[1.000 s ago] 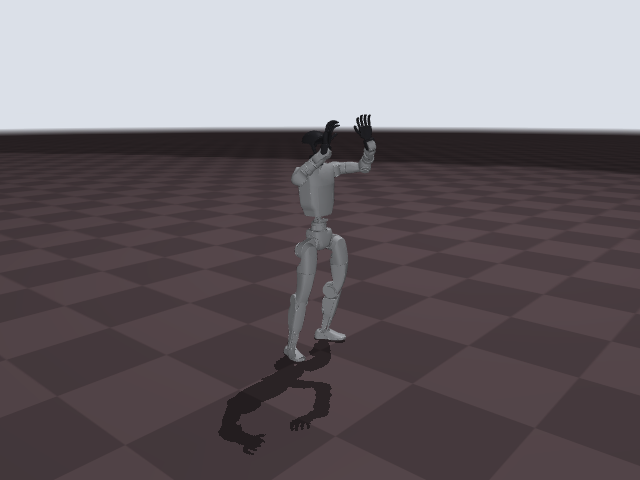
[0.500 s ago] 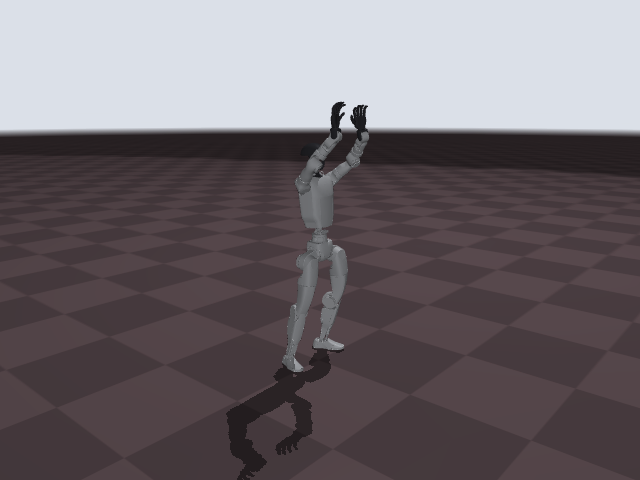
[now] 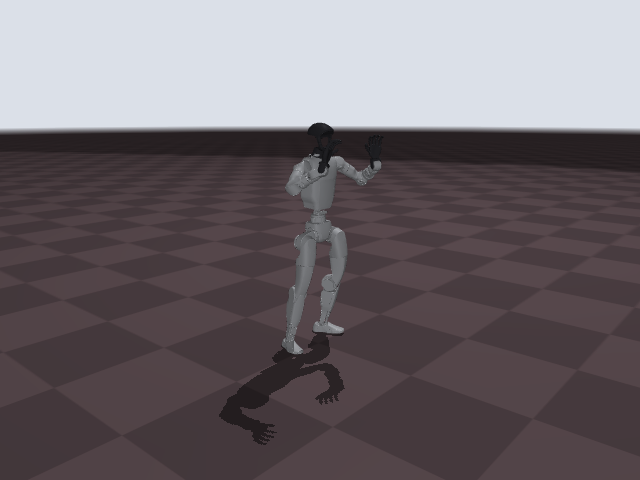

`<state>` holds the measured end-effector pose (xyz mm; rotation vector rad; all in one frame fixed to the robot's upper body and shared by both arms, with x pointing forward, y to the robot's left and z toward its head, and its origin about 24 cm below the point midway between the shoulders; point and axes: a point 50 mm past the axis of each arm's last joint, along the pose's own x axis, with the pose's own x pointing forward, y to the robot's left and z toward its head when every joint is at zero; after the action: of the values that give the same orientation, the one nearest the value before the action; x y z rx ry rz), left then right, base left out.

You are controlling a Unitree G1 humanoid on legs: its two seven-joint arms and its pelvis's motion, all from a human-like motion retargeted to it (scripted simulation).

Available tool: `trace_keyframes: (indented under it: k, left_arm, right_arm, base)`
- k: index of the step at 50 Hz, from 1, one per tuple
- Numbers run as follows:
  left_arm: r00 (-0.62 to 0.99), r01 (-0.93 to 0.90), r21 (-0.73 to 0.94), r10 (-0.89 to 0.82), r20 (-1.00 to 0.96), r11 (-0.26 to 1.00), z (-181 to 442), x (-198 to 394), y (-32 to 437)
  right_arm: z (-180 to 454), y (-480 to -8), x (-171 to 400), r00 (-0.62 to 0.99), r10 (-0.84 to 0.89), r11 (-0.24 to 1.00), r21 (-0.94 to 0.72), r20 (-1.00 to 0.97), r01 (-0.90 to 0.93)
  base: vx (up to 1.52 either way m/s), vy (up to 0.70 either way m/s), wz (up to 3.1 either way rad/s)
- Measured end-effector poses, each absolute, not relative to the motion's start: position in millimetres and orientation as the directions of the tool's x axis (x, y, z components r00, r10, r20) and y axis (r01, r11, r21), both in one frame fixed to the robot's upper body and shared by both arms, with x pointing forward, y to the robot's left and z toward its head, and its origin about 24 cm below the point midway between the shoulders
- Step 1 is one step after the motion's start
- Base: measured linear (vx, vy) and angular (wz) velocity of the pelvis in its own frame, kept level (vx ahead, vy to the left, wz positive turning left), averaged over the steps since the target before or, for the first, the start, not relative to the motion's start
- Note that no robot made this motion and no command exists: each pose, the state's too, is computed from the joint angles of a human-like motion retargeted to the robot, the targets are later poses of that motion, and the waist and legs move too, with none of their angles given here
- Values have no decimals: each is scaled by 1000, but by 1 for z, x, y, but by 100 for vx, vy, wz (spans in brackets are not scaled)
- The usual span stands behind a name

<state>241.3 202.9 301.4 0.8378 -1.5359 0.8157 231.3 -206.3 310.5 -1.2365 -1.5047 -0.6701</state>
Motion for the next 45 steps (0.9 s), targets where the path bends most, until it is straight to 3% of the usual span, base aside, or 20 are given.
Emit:
trace_keyframes:
  k: [10, 26, 36, 45]
  left_arm:
    - [-51, -850, -2, -79, 996, 527, 290, 240, 202]
    - [-65, -823, -3, -90, 994, 568, 290, 234, 193]
    - [-117, -808, -65, -52, 992, 585, 291, 229, 193]
    - [-147, -795, -73, -75, 986, 602, 297, 224, 190]
  right_arm:
    - [294, -223, 223, 58, 224, 342, -134, 973, 930]
    - [278, -223, 219, 109, 221, 354, -184, 969, 917]
    - [284, -223, 209, -11, 234, 325, -68, 972, 943]
    - [296, -214, 197, -82, 266, 374, -25, 961, 927]
  base:
    - [0, 0, 0]
    - [0, 0, 0]
    - [0, 0, 0]
    - [0, 0, 0]
